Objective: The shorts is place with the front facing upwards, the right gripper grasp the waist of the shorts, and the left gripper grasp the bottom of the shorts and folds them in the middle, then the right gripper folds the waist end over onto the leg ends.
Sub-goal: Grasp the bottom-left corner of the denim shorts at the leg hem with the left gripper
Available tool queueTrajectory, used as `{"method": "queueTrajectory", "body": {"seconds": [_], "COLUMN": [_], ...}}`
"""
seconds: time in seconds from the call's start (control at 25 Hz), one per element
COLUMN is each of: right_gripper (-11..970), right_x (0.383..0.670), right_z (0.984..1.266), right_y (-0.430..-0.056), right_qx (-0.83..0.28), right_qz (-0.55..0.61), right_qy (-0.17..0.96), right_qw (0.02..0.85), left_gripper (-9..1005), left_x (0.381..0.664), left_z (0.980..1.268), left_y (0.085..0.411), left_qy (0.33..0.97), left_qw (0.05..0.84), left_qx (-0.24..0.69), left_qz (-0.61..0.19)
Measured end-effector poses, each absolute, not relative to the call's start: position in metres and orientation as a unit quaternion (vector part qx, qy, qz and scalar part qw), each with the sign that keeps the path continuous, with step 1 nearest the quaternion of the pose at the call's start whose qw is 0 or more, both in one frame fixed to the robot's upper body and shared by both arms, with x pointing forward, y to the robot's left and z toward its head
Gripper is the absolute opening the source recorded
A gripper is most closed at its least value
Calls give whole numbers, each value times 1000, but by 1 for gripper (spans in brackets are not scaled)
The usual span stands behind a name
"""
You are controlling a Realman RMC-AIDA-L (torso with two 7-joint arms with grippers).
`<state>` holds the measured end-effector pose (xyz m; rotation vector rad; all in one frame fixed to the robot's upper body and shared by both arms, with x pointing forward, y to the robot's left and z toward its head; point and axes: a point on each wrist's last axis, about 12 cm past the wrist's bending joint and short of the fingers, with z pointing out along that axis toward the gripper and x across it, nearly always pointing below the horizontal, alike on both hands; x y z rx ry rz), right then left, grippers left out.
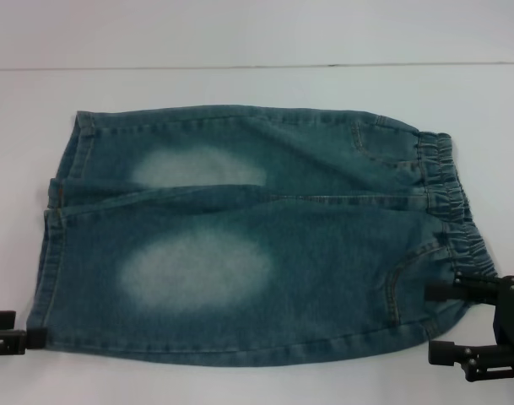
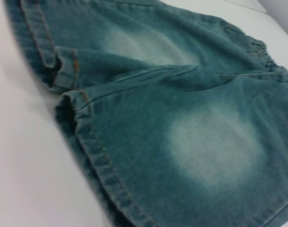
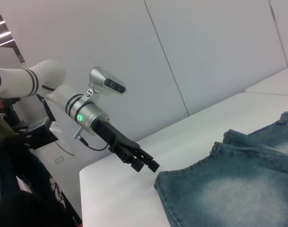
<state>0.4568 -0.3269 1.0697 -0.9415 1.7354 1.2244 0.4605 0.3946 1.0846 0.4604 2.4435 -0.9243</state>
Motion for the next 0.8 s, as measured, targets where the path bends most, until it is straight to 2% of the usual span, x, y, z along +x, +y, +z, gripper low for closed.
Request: {"method": "queueTrajectory", "body": {"seconds": [0.32,0.8], "right_gripper": [922,922], "right_x": [456,456], "right_z": [1069,1068], "right_y": [-324,-322], "right_qx": [-371,-371], "right_qz": [488,493], "right_qy": [683,685], "right_qw": [398,389], "left_gripper": [834,808], "left_x": [462,470], "left_z": [1076,1077], "left_y": [391,385], "left_qy": [903,902], "left_qw": [227,224], "left_qx": [174,175], "left_qz": [-321,-323]}}
